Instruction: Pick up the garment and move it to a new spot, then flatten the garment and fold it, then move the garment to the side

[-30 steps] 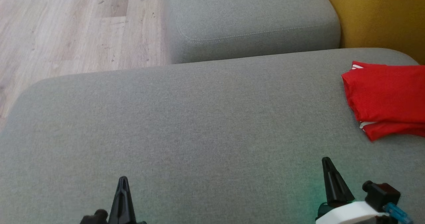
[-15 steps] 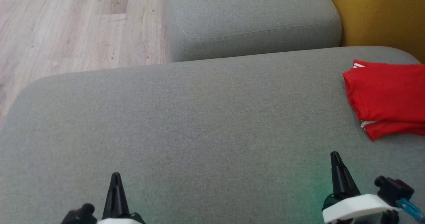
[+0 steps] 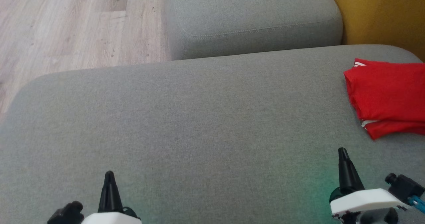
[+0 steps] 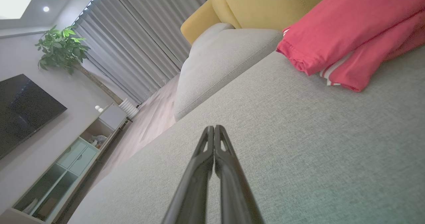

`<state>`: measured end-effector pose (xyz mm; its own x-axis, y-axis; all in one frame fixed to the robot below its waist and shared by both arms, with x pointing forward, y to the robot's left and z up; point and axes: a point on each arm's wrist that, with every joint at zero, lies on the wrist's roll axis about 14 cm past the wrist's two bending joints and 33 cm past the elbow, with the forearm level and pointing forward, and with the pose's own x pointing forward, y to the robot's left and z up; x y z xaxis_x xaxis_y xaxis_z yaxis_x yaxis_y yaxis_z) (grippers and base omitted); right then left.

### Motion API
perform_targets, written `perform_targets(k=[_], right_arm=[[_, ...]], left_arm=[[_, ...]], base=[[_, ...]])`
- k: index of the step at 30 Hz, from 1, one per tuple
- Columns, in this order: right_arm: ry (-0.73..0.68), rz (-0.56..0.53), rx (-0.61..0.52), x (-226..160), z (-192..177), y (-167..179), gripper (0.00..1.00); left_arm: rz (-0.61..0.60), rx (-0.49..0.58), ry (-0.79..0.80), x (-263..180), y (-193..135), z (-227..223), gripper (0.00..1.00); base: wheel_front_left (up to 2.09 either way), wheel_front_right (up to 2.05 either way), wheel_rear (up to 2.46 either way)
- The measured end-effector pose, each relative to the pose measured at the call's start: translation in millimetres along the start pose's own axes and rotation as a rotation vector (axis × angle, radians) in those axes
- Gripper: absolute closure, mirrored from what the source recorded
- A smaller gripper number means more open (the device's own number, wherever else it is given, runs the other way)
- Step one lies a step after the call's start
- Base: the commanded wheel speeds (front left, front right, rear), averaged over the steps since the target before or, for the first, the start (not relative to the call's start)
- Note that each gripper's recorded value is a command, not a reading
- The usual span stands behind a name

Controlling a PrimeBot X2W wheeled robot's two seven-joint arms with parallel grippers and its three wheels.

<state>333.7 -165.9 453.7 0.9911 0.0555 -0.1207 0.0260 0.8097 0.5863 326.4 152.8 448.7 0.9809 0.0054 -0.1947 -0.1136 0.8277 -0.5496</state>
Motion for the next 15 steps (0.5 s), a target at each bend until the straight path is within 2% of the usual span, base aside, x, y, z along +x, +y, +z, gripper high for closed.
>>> perform_targets(k=[15], right_arm=[[-0.011,-0.029,0.175,6.6,7.8,-5.7,1.00]], left_arm=[[0.013,-0.177,0.029,6.1,6.5,1.5,1.00]], base=[[0.00,0.00,0.00]])
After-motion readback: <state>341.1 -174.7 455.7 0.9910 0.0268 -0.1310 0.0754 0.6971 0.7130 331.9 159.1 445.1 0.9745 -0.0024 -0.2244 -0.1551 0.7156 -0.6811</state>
